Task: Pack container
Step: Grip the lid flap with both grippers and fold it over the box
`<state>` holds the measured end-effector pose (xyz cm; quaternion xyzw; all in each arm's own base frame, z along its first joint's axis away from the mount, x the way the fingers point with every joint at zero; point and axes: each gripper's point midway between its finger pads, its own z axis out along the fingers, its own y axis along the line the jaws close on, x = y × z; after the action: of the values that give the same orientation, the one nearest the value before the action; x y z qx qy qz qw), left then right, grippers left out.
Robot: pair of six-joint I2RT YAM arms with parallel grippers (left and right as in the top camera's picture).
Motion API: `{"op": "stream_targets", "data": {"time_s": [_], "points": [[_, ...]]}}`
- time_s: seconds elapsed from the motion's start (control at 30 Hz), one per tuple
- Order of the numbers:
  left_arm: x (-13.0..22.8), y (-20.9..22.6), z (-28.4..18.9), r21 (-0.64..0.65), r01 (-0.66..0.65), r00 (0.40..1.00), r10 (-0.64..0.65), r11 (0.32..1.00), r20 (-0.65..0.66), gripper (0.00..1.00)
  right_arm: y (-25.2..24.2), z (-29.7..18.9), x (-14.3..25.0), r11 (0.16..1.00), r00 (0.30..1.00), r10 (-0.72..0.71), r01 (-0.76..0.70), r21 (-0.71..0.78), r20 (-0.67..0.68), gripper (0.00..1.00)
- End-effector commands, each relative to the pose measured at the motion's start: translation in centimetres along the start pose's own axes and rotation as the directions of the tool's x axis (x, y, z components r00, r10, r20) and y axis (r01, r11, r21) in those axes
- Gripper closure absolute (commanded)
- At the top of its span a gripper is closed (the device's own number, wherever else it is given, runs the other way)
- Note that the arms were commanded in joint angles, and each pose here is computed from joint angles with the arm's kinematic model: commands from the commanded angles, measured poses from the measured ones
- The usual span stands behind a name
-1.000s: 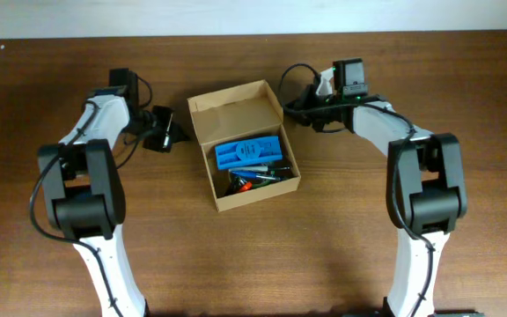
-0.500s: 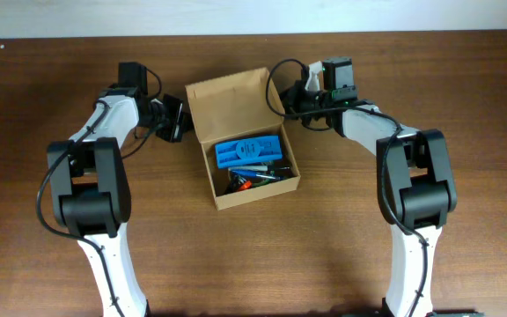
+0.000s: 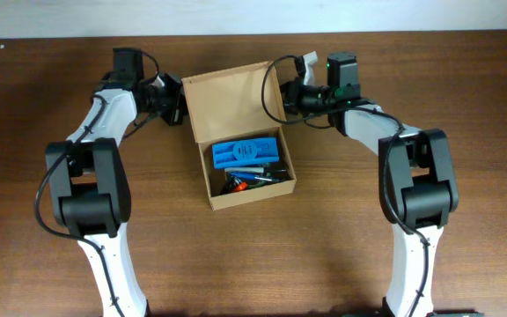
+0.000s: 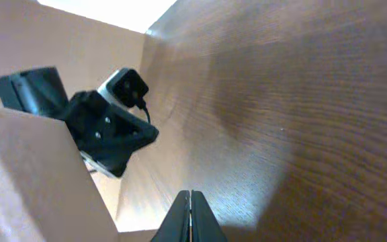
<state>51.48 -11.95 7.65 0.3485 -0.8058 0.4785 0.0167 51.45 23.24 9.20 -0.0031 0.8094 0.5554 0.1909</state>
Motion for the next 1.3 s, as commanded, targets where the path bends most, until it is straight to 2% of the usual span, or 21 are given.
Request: {"op": "stream_targets", "data": {"time_s": [0.0, 0.23, 0.47, 0.67, 0.83, 1.13, 1.27], "points": [[0.8, -1.7, 0.0, 0.056, -0.079, 0.995, 0.082, 0.995, -0.054, 0.98, 0.3, -2.1, -1.0, 0.992, 0.994, -0.106, 0.106, -0.061, 0.0, 0.97], [2.7, -3.6, 0.5, 0.104, -0.152, 0.98, 0.163, 0.983, -0.113, 0.98, 3.1, -4.4, -1.4, 0.97, 0.981, -0.193, 0.189, -0.154, -0.01, 0.97], [5.4, -4.4, 1.5, 0.151, -0.223, 0.948, 0.25, 0.963, -0.197, 0.99, 5.9, -5.1, -0.3, 0.944, 0.971, -0.232, 0.211, -0.254, -0.057, 0.96], [6.2, -4.5, 1.2, 0.177, -0.278, 0.924, 0.313, 0.944, -0.218, 0.98, 8.8, -6.2, -0.6, 0.921, 0.957, -0.288, 0.265, -0.285, -0.042, 0.96], [6.5, -3.8, 0.5, 0.106, -0.361, 0.903, 0.376, 0.927, -0.208, 0.99, 11.6, -7.4, -0.7, 0.898, 0.941, -0.336, 0.312, -0.309, -0.026, 0.96], [7.1, -3.4, -1.1, -0.018, -0.432, 0.883, 0.419, 0.902, -0.21, 0.98, 13.4, -6.6, 1.5, 0.89, 0.939, -0.332, 0.279, -0.36, -0.094, 0.96], [7.5, -3.2, -1.6, -0.044, -0.448, 0.875, 0.428, 0.893, -0.224, 0.99, 12.5, -5.7, 2.4, 0.926, 0.95, -0.29, 0.247, -0.286, -0.117, 0.96]]}}
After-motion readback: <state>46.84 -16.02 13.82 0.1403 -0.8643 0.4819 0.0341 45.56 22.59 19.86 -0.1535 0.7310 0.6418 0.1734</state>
